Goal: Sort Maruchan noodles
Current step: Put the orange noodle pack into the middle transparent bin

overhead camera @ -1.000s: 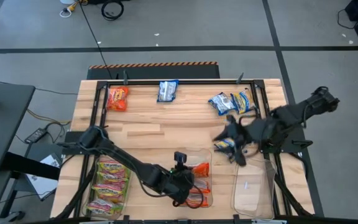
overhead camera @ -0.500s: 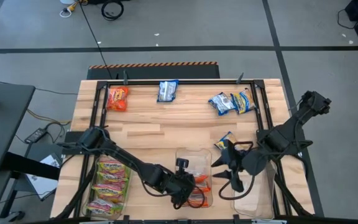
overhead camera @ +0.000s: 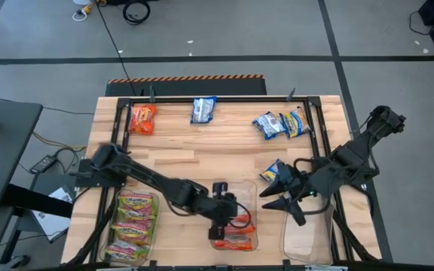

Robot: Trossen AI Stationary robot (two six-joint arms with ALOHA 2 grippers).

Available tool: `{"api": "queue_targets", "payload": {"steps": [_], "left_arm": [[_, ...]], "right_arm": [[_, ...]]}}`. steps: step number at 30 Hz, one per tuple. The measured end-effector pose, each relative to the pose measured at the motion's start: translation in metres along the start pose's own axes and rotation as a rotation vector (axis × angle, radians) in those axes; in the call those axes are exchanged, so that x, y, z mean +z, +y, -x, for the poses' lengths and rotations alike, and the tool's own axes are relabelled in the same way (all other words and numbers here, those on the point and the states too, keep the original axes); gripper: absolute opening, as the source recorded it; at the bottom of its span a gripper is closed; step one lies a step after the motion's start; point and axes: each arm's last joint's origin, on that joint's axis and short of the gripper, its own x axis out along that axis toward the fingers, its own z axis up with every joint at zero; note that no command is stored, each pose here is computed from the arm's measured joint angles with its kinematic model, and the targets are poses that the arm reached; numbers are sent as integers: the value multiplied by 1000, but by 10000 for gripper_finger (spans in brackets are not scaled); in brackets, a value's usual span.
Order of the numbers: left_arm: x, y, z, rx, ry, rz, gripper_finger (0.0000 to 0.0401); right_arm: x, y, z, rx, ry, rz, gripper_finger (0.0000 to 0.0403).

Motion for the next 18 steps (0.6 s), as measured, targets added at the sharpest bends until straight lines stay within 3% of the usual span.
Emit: {"api": "queue_targets", "payload": {"steps": [3, 6, 10, 12, 15, 18], "left_arm": [[10, 9, 35, -2, -32, -1, 150], [8, 27, 70, 80, 23, 47, 147], [-8, 64, 112, 349, 156, 179, 150], [-17, 85, 127, 471, 222, 278, 155], [-37, 120, 145, 629, 334, 538, 170], [-60, 154, 145, 711, 419, 692, 181]], "right_arm": [[3, -2, 6, -13, -31, -4, 183], [6, -3, 10, -35, -67, 10, 183], [7, -5, 11, -90, -100, 25, 183], [7, -6, 11, -106, -105, 29, 183], [6, -8, 11, -128, -94, 62, 183], [8, -10, 10, -142, -90, 152, 183]]}}
